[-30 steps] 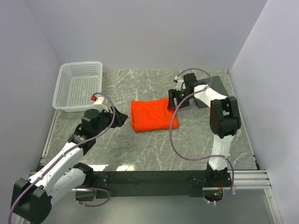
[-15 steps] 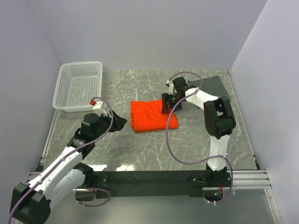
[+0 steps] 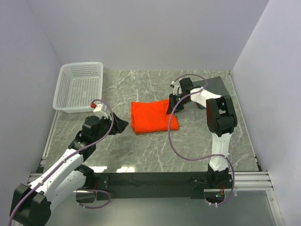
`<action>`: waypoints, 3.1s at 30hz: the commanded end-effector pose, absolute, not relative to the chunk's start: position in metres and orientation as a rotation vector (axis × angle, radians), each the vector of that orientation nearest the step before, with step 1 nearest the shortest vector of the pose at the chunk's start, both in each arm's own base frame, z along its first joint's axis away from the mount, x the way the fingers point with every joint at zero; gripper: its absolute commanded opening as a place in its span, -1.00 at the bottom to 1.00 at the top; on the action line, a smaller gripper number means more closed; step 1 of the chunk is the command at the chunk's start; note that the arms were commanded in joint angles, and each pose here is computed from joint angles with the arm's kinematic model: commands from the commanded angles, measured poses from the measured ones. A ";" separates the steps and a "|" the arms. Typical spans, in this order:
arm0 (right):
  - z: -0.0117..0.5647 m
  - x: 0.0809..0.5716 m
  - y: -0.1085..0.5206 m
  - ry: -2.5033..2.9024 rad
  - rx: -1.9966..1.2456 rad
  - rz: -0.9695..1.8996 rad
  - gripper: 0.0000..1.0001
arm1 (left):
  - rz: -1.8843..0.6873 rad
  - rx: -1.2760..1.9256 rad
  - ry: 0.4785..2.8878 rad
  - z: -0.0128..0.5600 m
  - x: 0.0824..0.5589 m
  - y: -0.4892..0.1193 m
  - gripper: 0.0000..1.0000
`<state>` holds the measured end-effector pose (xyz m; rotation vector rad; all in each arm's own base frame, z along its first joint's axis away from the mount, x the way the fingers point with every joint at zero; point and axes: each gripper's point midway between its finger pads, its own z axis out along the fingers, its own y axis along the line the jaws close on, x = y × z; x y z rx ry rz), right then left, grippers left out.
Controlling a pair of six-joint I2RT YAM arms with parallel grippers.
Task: Fold and stack the t-shirts
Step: Neatly place the folded tshirt to the corner
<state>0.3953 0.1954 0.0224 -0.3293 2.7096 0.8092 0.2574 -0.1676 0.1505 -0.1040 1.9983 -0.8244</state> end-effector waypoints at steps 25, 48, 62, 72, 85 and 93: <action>0.150 0.415 0.146 2.431 -0.464 1.091 -1.00 | -0.989 -0.069 1.964 0.151 0.258 -0.191 0.30; 0.198 0.467 0.071 2.460 -0.466 0.717 -1.00 | -0.996 -0.050 1.975 0.143 0.258 -0.194 0.30; 0.208 0.484 0.015 2.480 -0.431 0.478 -1.00 | -0.991 -0.050 1.982 0.139 0.257 -0.193 0.30; 0.219 0.496 -0.010 2.449 -0.445 0.331 -1.00 | -0.987 -0.051 1.988 0.136 0.256 -0.193 0.30; 0.239 0.503 -0.028 2.394 -0.448 0.203 -1.00 | -0.993 -0.052 2.001 0.129 0.255 -0.194 0.30; 0.254 0.511 -0.035 2.344 -0.435 0.144 -1.00 | -0.996 -0.052 2.010 0.126 0.256 -0.195 0.30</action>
